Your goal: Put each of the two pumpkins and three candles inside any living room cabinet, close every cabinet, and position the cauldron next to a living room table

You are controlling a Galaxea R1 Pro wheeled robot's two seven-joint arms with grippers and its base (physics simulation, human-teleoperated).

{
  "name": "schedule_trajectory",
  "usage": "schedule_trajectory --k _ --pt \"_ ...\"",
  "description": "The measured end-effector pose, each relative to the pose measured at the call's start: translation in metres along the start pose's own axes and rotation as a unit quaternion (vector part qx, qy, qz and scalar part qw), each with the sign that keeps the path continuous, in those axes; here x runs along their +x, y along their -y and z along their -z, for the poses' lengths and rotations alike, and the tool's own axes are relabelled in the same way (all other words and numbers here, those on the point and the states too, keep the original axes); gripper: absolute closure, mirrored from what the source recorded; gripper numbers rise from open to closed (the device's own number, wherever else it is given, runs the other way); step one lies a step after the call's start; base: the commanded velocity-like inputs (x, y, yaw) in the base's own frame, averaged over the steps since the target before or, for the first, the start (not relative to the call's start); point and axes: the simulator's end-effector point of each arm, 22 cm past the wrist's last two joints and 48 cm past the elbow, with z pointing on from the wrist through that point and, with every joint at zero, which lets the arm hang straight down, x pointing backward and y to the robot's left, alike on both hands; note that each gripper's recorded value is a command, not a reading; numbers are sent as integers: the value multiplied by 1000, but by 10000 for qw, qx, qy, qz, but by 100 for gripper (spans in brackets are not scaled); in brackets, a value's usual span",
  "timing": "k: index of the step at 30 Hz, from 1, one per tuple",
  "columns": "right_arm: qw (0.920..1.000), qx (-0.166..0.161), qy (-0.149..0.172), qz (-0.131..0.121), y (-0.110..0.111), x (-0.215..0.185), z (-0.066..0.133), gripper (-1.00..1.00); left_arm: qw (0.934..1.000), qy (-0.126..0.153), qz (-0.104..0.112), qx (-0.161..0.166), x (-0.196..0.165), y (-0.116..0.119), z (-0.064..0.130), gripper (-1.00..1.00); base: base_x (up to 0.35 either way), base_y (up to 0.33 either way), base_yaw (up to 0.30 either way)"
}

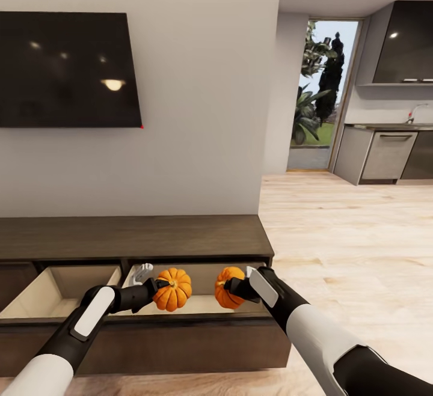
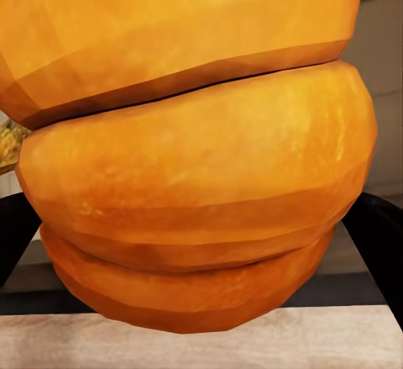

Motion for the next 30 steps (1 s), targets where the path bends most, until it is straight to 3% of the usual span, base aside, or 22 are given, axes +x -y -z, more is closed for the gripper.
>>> schedule_trajectory --k 7,13,30 --pt "10000 0 6 2 0 0 0 100 9999 -57 50 -77 5 -8 -2 100 167 0 0" --pt "10000 -1 1 7 -1 0 0 100 9999 60 73 -85 1 -9 -3 100 127 0 0" --pt "10000 8 -6 8 5 10 -10 100 9999 71 64 -97 8 -20 -10 100 9 0 0"
